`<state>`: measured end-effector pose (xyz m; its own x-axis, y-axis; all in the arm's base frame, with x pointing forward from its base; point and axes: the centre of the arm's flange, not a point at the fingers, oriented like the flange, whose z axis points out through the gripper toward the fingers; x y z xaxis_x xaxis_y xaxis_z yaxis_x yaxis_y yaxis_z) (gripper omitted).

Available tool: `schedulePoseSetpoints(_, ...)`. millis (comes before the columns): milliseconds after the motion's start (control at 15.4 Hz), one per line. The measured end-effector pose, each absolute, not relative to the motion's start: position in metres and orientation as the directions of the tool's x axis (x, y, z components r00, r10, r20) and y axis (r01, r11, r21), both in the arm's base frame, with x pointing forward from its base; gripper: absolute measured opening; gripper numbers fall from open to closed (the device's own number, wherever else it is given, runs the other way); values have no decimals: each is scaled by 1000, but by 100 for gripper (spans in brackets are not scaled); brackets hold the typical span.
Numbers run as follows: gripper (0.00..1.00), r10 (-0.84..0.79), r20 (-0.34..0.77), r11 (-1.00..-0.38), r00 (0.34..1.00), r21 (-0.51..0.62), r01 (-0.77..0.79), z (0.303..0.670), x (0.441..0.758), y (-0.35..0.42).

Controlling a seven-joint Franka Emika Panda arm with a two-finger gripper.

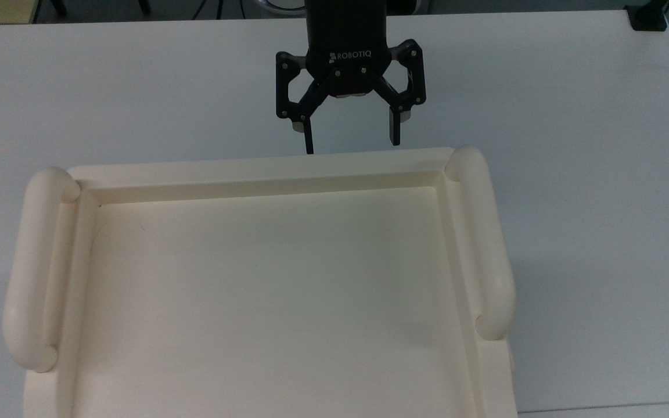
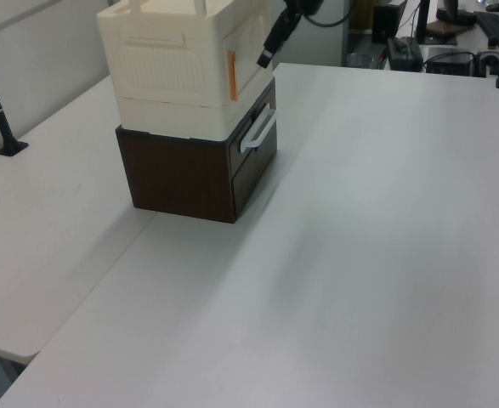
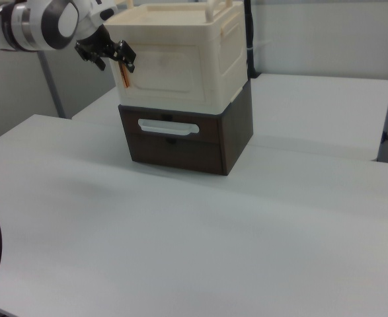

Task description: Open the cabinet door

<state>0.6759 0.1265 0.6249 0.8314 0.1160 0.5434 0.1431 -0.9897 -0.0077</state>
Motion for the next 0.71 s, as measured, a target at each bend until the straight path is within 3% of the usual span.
schedulePoseSetpoints(583,99,113,652,-987,750,-11,158,606,703,138)
schedulePoseSetpoints(648,95,122,656,-986,745,-4,165,602,704,142)
schedulePoseSetpoints(712,85,131,657,-985,743,4,171,600,705,146)
